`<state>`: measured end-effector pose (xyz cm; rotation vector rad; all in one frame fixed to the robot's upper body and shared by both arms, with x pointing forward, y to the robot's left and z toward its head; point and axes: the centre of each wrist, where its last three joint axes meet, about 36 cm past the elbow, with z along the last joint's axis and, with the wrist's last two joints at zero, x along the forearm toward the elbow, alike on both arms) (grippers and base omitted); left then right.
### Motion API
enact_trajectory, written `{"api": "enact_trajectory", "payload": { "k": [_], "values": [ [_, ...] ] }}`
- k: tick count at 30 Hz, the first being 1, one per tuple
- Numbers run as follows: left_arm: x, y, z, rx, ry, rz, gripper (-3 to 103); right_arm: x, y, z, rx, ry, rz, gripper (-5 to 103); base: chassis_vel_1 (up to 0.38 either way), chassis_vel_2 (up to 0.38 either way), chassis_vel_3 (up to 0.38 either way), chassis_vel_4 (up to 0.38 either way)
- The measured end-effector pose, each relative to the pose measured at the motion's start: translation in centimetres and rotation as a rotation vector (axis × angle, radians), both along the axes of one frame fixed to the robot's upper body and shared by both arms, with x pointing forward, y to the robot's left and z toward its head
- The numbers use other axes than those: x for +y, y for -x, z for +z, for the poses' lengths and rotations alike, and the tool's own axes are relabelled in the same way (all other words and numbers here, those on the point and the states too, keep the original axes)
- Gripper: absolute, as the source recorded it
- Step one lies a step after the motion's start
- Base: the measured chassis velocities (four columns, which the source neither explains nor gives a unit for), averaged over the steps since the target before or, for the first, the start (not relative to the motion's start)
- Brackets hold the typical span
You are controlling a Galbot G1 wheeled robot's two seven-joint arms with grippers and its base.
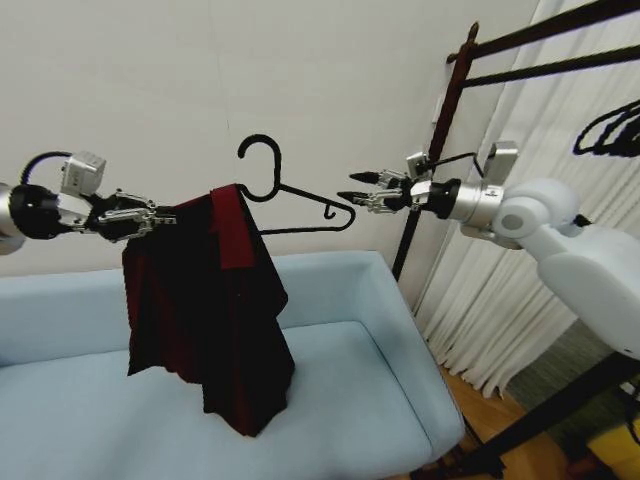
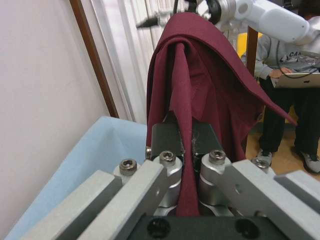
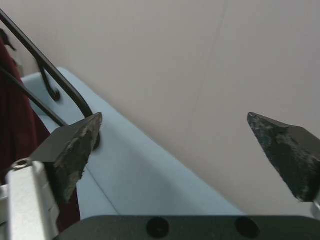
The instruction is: Pick up the clothes from the sofa and hang them on the clothes hanger.
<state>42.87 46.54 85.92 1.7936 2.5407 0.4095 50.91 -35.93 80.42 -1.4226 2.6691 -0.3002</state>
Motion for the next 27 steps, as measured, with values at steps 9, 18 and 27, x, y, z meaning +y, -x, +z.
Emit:
{"api": "enact_trajectory", "payload": {
  "k": [9,18,27],
  "values": [
    [0.5,0.2,0.0,-0.017,0.041,0.000,2,0.3,2.1,-5.6,0.135,-0.029,-0.114,100,0.000,0.000,0.000,0.000],
    [0.9,0.3,0.3,-0.025,0.068,0.003,2,9.4,5.1,-11.4,0.246,-0.068,0.013,100,0.000,0.000,0.000,0.000],
    [1.0,0.2,0.1,-0.023,0.073,0.004,2,16.5,6.7,-12.4,0.317,-0.124,0.072,100,0.000,0.000,0.000,0.000]
  ]
}}
